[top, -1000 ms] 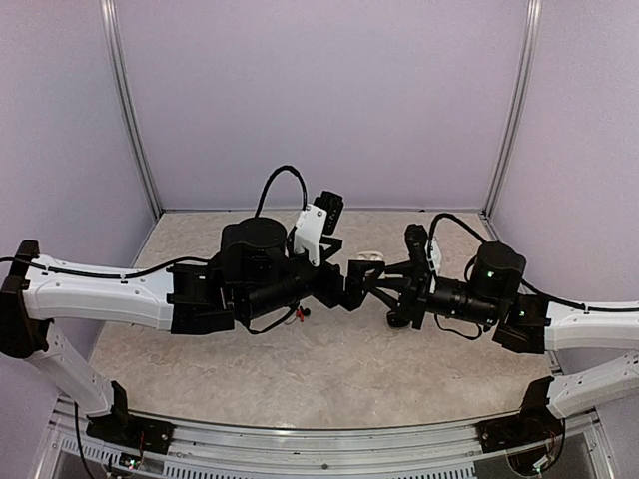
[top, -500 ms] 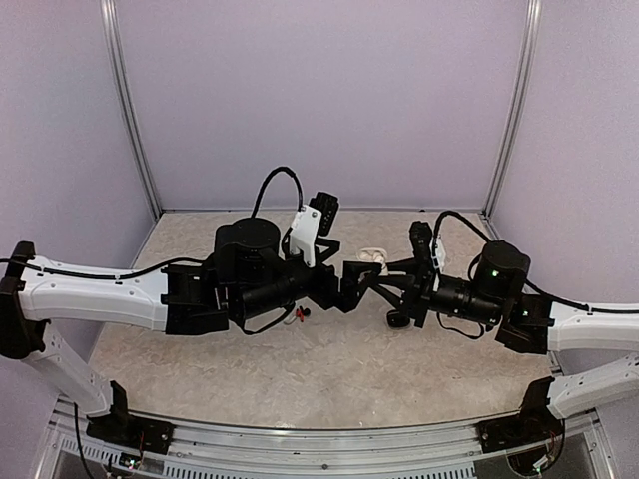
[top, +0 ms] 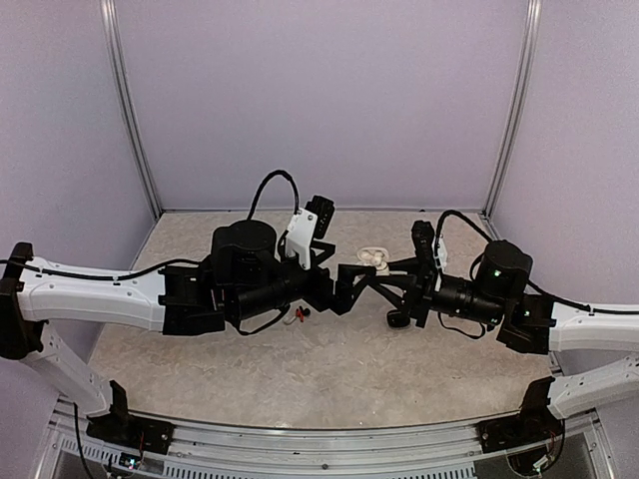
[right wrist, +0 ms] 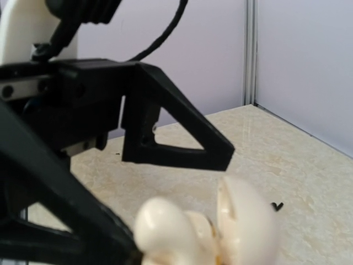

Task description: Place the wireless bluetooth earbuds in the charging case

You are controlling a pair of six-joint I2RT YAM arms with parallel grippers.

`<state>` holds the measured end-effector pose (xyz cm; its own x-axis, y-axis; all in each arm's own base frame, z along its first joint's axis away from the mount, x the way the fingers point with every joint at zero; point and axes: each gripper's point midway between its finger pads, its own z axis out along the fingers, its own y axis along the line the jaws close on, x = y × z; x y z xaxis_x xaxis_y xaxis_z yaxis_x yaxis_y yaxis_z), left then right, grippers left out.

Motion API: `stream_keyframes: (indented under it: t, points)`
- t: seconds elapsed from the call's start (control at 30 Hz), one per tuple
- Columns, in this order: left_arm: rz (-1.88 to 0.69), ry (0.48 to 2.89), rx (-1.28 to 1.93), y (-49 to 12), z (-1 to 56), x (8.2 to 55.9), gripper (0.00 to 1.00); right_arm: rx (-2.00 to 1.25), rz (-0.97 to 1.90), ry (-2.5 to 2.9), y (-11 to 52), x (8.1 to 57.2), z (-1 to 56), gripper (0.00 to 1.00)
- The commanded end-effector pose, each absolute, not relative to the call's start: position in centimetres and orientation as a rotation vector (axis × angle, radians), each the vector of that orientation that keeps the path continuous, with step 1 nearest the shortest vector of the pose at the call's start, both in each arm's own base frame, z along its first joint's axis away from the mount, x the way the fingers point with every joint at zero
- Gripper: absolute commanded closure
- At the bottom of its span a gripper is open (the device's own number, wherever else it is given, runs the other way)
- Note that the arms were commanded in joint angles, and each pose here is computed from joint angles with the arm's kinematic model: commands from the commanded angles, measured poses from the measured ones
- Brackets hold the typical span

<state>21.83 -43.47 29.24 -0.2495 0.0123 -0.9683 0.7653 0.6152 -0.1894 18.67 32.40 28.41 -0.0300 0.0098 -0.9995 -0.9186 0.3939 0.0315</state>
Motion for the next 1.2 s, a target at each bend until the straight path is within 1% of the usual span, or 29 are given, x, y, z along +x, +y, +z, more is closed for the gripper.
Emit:
stream_keyframes:
  t: [0.0,0.27,0.43,0.6,0.8,1.17]
  points:
    - [-0.811,1.678,0.643,-42.8,29.8,21.9,0.01,-0.927,0.976,1.329,32.7,17.3,29.4,1.0]
    - [-0.842,1.661,0.706,-42.9,29.2,20.9,0.01,-0.926,0.97,1.321,32.6,17.2,29.4,1.0]
    - [-0.861,1.628,0.729,-41.6,29.7,20.1,0.01,-0.899,0.94,1.303,31.7,17.3,30.1,1.0]
    - [-0.883,1.595,0.749,-41.0,30.4,19.6,0.01,-0.928,0.959,1.302,31.8,16.8,29.5,1.0]
    - [-0.985,1.535,0.785,-41.7,32.5,18.1,0.03,-0.985,1.001,1.287,32.6,16.1,28.9,1.0]
    - [-0.999,1.545,0.784,-42.8,32.8,18.5,0.05,-1.042,1.04,1.27,33.3,15.4,28.6,1.0]
